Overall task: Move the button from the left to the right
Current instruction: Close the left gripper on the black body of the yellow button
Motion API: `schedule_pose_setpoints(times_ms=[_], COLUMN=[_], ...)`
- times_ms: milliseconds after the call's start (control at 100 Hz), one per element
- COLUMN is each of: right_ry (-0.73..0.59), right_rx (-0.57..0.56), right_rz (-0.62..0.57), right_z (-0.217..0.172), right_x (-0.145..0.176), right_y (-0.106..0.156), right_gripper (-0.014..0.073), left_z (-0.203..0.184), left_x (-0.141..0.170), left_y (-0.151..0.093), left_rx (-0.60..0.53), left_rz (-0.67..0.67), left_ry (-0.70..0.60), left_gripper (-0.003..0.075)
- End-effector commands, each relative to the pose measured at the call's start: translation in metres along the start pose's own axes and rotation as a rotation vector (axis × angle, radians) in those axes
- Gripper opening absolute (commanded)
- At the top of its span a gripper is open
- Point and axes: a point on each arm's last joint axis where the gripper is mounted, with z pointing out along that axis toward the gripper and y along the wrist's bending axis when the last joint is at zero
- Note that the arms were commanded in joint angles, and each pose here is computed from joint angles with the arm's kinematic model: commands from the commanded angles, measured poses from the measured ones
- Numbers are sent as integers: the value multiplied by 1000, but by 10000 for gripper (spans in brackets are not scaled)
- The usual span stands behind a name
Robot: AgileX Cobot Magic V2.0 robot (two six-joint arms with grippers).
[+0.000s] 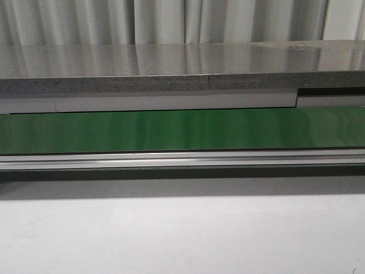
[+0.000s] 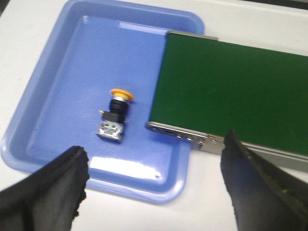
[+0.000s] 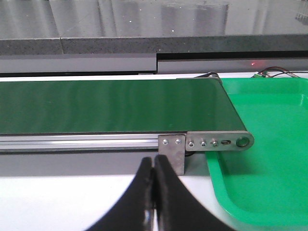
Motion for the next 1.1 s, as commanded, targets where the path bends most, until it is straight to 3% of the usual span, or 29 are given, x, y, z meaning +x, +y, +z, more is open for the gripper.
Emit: schedule_pose_setpoints(times_ms=[0, 250, 550, 1090], right_ry=[-112, -112, -112, -112], right_rx=[2, 2, 2, 2], right_rz=[-12, -12, -12, -12], right_z=[-3, -3, -3, -3], right_x=[-13, -13, -13, -13], right_y=[0, 0, 0, 0], right_gripper=[-67, -67, -67, -67], left_z=[8, 79, 156, 207], left_x=[-29, -63, -66, -47], left_y=[12, 39, 51, 50], left_rx=[-43, -89, -67, 0], left_rz=[-23, -18, -32, -34], left_ry=[-42, 118, 295, 402], left_gripper=[556, 556, 556, 555])
